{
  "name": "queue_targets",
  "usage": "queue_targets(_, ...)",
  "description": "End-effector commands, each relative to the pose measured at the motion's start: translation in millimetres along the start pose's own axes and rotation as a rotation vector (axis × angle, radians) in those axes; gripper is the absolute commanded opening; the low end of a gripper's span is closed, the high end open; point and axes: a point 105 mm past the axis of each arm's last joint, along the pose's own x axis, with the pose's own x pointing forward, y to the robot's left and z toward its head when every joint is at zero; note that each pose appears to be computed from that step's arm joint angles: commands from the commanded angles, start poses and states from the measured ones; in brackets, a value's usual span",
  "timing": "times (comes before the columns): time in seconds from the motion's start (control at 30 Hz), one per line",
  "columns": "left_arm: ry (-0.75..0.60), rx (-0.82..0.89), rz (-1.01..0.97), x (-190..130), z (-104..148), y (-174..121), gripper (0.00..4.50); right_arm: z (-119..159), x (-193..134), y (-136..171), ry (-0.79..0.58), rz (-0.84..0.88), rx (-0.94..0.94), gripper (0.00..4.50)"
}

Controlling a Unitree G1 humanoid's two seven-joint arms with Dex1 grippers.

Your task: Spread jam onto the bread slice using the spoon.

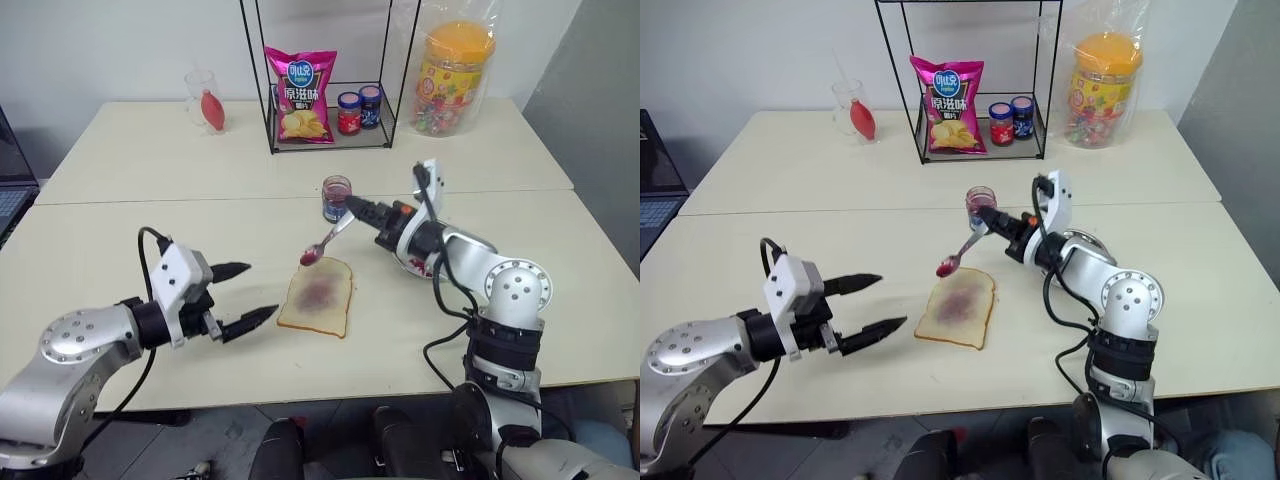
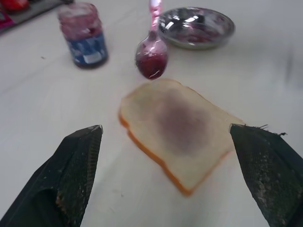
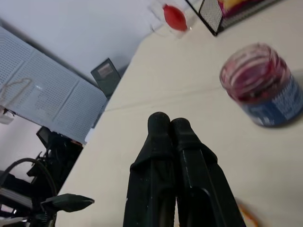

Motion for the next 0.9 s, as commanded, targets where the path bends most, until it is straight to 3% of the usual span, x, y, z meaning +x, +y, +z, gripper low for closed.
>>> queue_targets(0.03,-0.015,0.041,0.008,-4,4,-5,4.5,6,1,12,-0.051,0.044,-0.103,0.02)
queue_targets(0.37,-0.007,0.021,-0.021,2,-6,-15,4.5,-18,3,18,0.004,0.074,-0.379,0.02)
queue_targets(0.9,-0.019,0.058,-0.083,15,-9,-22,4.5,-10,-5,38,-0.056,0.171,-0.778,0.02)
